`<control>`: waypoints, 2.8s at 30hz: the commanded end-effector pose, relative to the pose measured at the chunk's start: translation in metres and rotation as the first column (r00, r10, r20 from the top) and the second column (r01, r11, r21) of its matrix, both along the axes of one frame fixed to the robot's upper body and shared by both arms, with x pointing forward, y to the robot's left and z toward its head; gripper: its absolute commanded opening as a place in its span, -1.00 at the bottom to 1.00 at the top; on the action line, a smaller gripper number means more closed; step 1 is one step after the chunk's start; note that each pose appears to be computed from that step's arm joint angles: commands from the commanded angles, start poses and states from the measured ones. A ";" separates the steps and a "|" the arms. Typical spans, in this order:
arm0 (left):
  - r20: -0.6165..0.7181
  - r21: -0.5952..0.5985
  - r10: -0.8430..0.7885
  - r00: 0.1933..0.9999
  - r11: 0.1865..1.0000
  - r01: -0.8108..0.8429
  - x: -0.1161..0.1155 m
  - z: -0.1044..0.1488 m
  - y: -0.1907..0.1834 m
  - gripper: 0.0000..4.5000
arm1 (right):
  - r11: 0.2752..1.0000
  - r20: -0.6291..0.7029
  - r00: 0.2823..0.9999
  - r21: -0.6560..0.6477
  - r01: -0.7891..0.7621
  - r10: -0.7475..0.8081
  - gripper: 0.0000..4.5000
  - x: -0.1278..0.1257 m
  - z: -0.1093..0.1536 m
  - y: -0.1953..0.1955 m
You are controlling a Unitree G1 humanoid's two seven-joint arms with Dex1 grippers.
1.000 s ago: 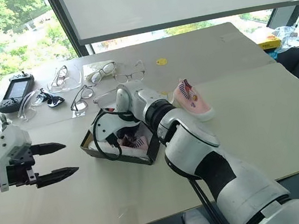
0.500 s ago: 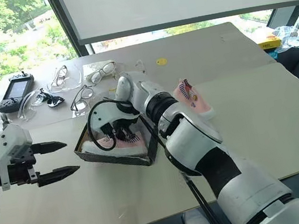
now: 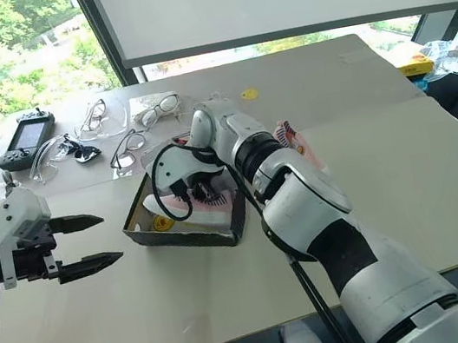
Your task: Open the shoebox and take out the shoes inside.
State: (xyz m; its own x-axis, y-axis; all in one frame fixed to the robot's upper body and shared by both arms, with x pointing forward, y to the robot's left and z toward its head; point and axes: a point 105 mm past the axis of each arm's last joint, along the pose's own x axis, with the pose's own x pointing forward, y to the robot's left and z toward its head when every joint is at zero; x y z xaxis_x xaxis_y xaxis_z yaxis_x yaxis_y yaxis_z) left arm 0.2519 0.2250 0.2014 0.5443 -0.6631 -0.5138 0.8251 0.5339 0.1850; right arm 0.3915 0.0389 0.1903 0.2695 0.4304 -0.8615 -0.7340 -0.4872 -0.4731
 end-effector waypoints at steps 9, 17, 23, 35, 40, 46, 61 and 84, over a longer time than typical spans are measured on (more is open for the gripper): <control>0.037 0.020 -0.016 0.999 1.000 0.016 0.001 0.008 0.000 1.00 | 0.977 -0.281 0.954 0.208 -0.045 0.104 -0.99 -0.036 0.061 0.018; 0.032 0.015 -0.031 0.999 0.999 0.031 0.004 0.007 -0.003 1.00 | 0.908 -0.309 0.946 0.418 0.040 0.101 -0.99 -0.035 0.106 0.017; 0.031 -0.015 -0.059 0.998 0.998 0.060 0.004 0.011 -0.010 1.00 | 0.812 -0.407 0.902 0.570 0.126 0.146 -0.99 -0.043 0.157 -0.007; 0.056 -0.020 -0.078 0.995 0.997 0.079 0.005 0.016 -0.018 1.00 | 0.520 -0.256 0.882 0.729 0.445 -0.397 -0.99 0.001 0.188 -0.214; 0.042 -0.031 -0.094 0.995 0.995 0.095 0.005 0.013 -0.022 1.00 | 0.541 0.088 0.588 0.517 0.663 -0.804 -0.99 0.020 0.135 -0.324; 0.038 -0.035 -0.109 0.993 0.993 0.110 0.007 0.012 -0.026 1.00 | 0.564 0.310 0.474 0.373 0.737 -0.824 -0.99 0.031 0.095 -0.357; 0.032 -0.049 -0.049 0.998 0.998 0.050 -0.001 0.007 -0.023 1.00 | 0.552 0.409 0.391 0.436 0.710 -0.825 -0.62 0.069 0.036 -0.322; 0.321 -0.455 0.679 0.661 0.722 -0.521 0.034 0.010 0.087 1.00 | 0.101 -0.471 0.540 0.682 0.725 -0.698 0.97 -0.034 0.052 -0.302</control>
